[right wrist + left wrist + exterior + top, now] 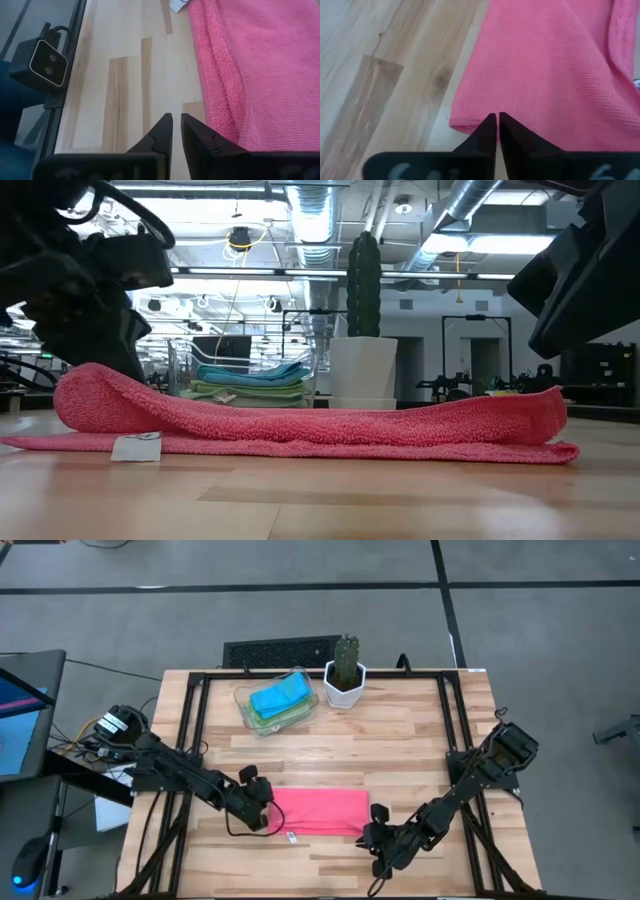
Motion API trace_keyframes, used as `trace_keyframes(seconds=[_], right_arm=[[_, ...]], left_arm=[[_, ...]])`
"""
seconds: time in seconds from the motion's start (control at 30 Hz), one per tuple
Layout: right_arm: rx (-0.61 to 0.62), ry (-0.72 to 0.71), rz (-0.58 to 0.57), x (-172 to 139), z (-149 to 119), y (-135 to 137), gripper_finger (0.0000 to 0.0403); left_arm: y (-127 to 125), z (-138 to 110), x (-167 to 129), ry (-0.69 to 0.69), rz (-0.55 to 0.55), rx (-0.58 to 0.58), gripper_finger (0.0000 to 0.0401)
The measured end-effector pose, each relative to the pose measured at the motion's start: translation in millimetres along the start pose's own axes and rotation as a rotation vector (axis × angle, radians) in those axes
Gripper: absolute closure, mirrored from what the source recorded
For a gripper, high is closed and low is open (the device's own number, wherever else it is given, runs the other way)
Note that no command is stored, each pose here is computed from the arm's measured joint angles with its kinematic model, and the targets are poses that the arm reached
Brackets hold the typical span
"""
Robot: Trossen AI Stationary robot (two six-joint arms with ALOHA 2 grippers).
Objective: Fold microfiber towels
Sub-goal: Fold the pink microfiber towel
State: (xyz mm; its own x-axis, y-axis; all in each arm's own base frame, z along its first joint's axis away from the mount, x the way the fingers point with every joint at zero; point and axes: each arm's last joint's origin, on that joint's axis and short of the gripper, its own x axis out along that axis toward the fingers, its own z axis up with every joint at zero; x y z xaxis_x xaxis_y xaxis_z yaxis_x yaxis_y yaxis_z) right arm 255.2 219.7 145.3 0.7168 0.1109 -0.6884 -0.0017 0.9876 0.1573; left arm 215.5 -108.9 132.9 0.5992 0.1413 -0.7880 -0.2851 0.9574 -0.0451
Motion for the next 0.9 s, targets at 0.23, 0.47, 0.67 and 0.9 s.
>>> trace_keyframes(seconds=[0.23,0.47,0.67,0.9], right_arm=[[0.015,0.001,0.002,-0.3,-0.7,0.7,0.0340],[0.011,0.002,0.009,-1.6,-2.6,3.3,0.0340],[0.014,-0.009,-0.010,-1.0,-1.5,1.6,0.0340],[-0.001,-0.096,-0.149,-0.2,1.9,-5.3,0.0340]], left_arm=[[2.1,1.8,1.2,-0.003,0.008,0.003,0.0400],[4.5,-0.7,0.1,0.037,0.042,-0.025,0.0387],[3.5,0.8,0.2,0.019,0.037,-0.034,0.0328],[8.1,-1.1,1.7,0.006,0.084,-0.036,0.0297]])
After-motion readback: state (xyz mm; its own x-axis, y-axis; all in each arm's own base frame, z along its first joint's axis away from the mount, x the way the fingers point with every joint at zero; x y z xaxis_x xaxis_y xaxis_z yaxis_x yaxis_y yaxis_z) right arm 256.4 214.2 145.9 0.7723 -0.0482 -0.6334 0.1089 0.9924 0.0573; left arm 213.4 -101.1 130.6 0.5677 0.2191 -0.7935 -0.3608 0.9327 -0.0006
